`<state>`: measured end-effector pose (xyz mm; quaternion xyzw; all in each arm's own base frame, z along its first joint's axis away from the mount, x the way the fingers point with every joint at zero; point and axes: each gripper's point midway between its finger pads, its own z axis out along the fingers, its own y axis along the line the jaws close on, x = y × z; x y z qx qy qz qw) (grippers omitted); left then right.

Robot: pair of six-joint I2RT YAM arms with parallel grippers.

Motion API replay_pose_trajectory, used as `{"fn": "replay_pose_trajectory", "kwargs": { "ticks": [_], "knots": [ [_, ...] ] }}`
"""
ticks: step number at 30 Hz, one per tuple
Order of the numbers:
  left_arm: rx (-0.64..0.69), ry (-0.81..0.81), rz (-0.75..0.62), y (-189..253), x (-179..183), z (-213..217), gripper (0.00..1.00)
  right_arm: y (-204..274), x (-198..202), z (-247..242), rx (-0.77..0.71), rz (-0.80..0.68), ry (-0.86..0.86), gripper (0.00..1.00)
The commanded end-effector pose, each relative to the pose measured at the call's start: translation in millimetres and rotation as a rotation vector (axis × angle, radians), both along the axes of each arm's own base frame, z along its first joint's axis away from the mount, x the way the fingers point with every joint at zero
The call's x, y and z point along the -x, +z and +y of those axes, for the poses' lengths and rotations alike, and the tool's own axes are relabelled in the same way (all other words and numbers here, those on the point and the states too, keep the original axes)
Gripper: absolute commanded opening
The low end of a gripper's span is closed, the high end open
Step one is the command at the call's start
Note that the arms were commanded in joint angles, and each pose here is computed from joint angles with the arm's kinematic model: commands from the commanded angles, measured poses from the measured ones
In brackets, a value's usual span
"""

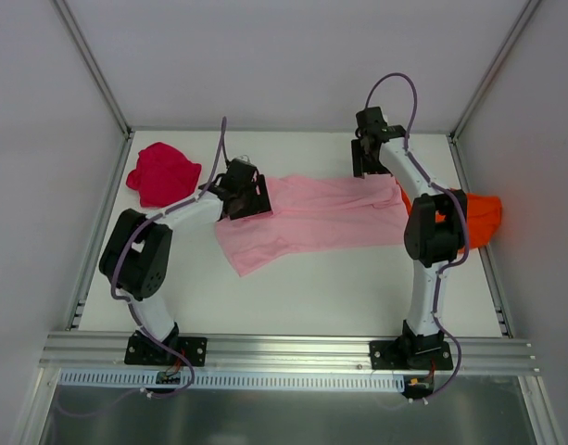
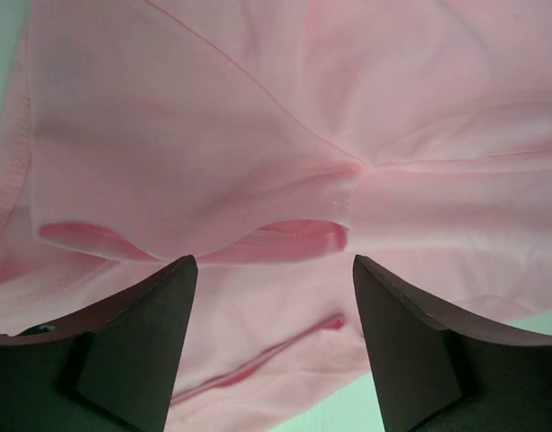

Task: Fold and stack the t-shirts
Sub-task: Fold the flattened tshirt in 1/3 of the way, then grap the side of the flattened tshirt closest away from the robot with both arms

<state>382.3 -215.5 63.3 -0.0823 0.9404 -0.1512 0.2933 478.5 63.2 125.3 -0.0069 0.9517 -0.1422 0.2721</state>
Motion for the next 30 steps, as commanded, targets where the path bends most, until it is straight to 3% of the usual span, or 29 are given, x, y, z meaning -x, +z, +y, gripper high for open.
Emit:
{"fn": "replay_pose_trajectory", "kwargs": {
  "ticks": [1, 10, 13, 15, 19, 23, 24, 30],
  "knots": [
    [-0.033, 0.05, -0.086, 28, 3, 2, 0.73, 2, -1, 7, 0.002, -0.013, 0.008, 0.8],
    [0.007, 0.032, -0.156, 47, 18, -2, 0.73, -5, -1, 7, 0.009, 0.002, 0.009, 0.8],
    [-0.007, 0.026, -0.174, 44, 11, -4, 0.74, -2, -3, 7, 0.009, 0.002, -0.001, 0.81],
    [-0.011, -0.001, -0.174, 36, 0, -12, 0.77, -15, 4, -7, 0.064, 0.079, -0.049, 0.82],
    [-0.013, -0.025, -0.106, 11, -2, -23, 0.77, -25, 5, -26, 0.111, 0.12, -0.116, 0.82],
    [0.027, -0.054, -0.167, 13, 16, -24, 0.77, -26, 23, -32, 0.113, 0.106, -0.125, 0.82],
    [-0.001, -0.045, -0.191, 16, 20, -20, 0.77, -10, 20, -27, 0.076, 0.046, -0.121, 0.83],
    [-0.123, 0.023, -0.265, 32, 61, -6, 0.79, 4, 49, -25, 0.074, 0.016, -0.131, 0.83]
  ]
}}
